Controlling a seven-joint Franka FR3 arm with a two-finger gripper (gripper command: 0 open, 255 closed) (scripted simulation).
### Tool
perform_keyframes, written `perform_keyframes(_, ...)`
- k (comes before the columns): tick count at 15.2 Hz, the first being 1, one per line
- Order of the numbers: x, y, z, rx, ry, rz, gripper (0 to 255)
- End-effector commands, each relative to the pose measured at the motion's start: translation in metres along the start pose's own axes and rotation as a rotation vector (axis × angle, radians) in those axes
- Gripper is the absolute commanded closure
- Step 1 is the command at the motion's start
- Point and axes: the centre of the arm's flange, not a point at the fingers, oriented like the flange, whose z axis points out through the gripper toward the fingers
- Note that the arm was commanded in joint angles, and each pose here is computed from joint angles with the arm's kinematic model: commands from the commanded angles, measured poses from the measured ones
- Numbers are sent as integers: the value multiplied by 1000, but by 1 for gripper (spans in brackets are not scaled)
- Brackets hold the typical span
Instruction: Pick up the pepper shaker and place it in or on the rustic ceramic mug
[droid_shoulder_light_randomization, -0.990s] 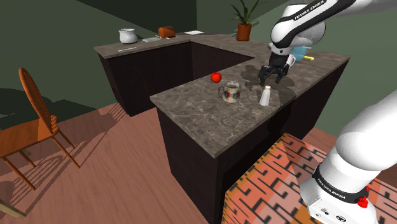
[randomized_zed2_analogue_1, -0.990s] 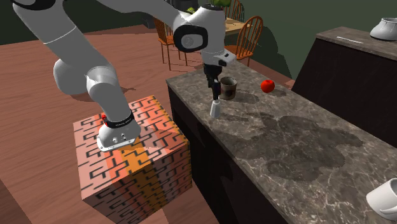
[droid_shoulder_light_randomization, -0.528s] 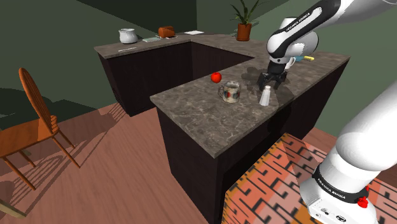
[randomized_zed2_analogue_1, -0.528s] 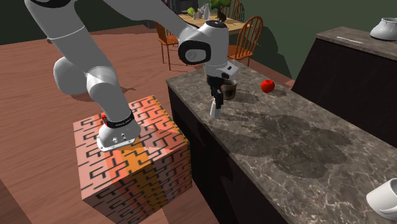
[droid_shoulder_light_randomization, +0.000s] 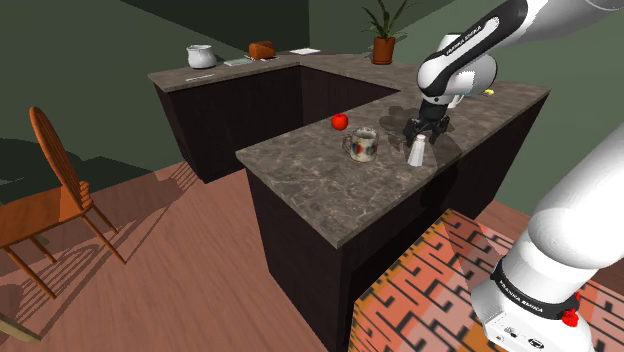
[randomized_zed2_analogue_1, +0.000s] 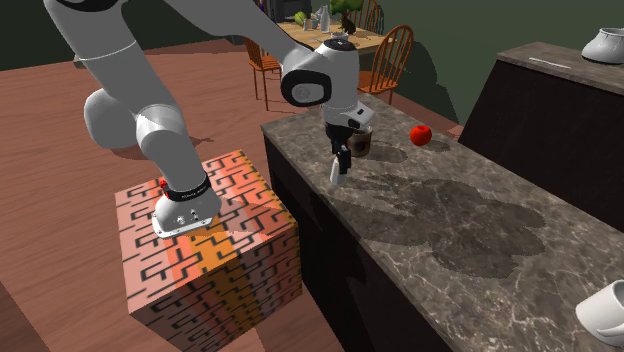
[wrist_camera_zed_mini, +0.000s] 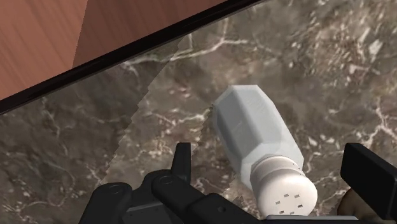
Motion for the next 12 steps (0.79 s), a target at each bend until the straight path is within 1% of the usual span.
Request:
perform_keyframes(1, 0, 0, 0, 0, 0, 0, 0)
perform_keyframes(2, 0, 0, 0, 0, 0, 0, 255)
perform_keyframes(11, 0, 0, 0, 0, 0, 0, 255)
perform_keyframes(12, 0, 0, -5, 0, 0, 0, 255)
